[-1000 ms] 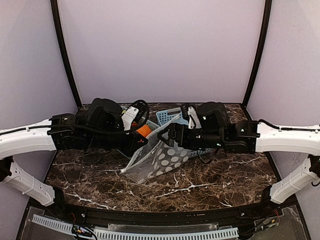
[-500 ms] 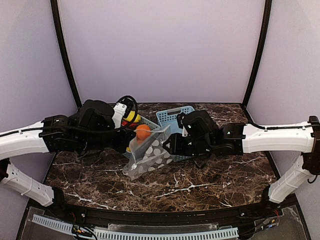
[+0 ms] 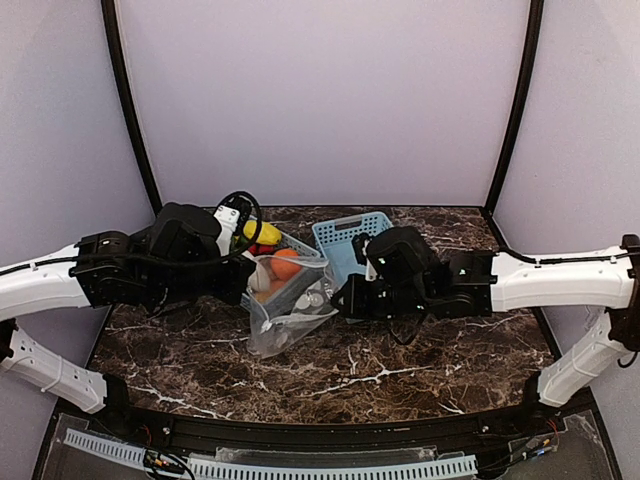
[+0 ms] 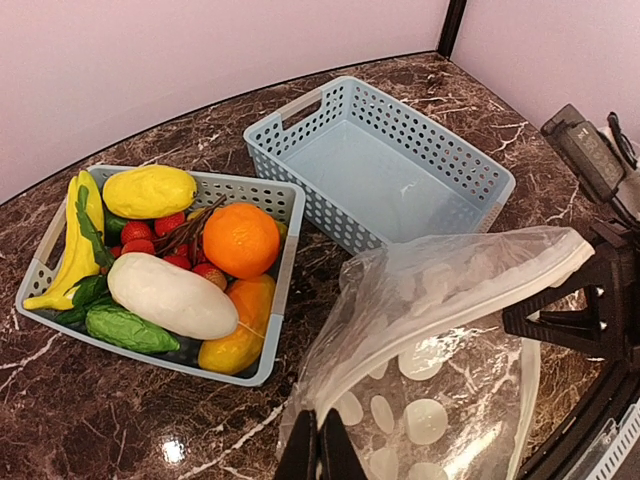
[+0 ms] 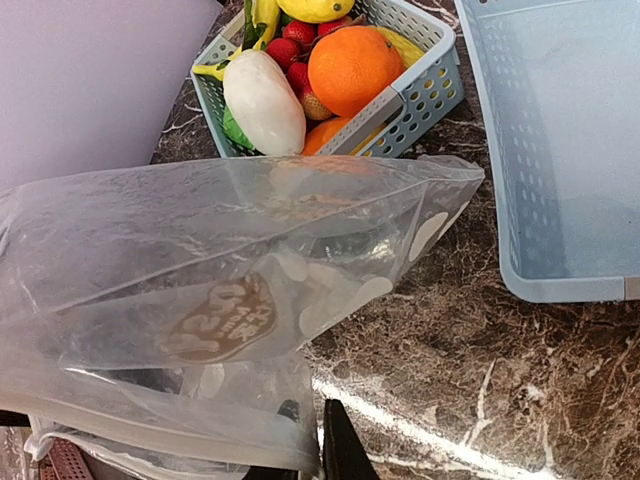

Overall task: Place the food in the zip-top bag and seal the zipper
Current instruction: Open the zipper food storage bag at the center of the board.

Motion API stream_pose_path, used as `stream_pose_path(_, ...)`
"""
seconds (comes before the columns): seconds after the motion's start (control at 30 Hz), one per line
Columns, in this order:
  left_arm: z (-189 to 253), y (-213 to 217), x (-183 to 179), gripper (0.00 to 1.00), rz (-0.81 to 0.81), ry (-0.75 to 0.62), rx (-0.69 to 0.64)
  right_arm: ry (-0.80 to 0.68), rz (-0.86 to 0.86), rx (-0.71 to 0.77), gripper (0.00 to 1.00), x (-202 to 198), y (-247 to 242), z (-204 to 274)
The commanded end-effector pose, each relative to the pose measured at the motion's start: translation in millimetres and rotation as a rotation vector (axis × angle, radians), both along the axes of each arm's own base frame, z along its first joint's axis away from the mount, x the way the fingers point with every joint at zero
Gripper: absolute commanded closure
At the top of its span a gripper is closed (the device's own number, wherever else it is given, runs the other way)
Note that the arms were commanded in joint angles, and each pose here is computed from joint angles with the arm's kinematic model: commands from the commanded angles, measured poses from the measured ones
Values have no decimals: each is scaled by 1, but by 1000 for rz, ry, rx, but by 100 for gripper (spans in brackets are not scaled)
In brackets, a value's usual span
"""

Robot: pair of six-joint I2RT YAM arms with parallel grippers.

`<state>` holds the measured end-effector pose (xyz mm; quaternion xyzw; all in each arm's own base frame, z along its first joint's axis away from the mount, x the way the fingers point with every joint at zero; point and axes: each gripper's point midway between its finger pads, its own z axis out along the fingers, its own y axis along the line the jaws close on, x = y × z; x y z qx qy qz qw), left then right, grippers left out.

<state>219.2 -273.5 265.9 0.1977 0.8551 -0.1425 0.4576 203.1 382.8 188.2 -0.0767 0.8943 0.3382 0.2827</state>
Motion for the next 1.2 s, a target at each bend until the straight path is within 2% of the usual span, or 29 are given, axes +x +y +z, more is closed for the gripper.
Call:
stream_pose_path(0.0, -7, 15, 0, 99, 49, 2, 38, 29, 2, -7, 91, -14, -13, 2)
stream_pose_path(0.2, -9, 13, 0, 99, 47, 11, 38, 43, 2, -26, 91, -22, -26, 1)
stream_pose_path(0.4, -16, -27, -15, 99, -144, 58, -52, 20, 28, 0, 89, -24, -26, 14)
stream_pose_path(0.7, -33, -69, -27, 99, -254, 161, -146, -16, 69, 53, 60, -25, -16, 32)
stream_pose_path(0.8, -30, -72, -26, 99, -256, 157, -157, -19, 96, 90, 55, -29, -9, 37)
stream_pose_path(0.97, -28, -71, -25, 99, -251, 152, -159, -8, 88, 117, 55, -29, -4, 31)
stream_pose_path(1.17, -28, -70, -25, 99, -246, 158, -163, 11, 82, 114, 59, -25, 7, 19)
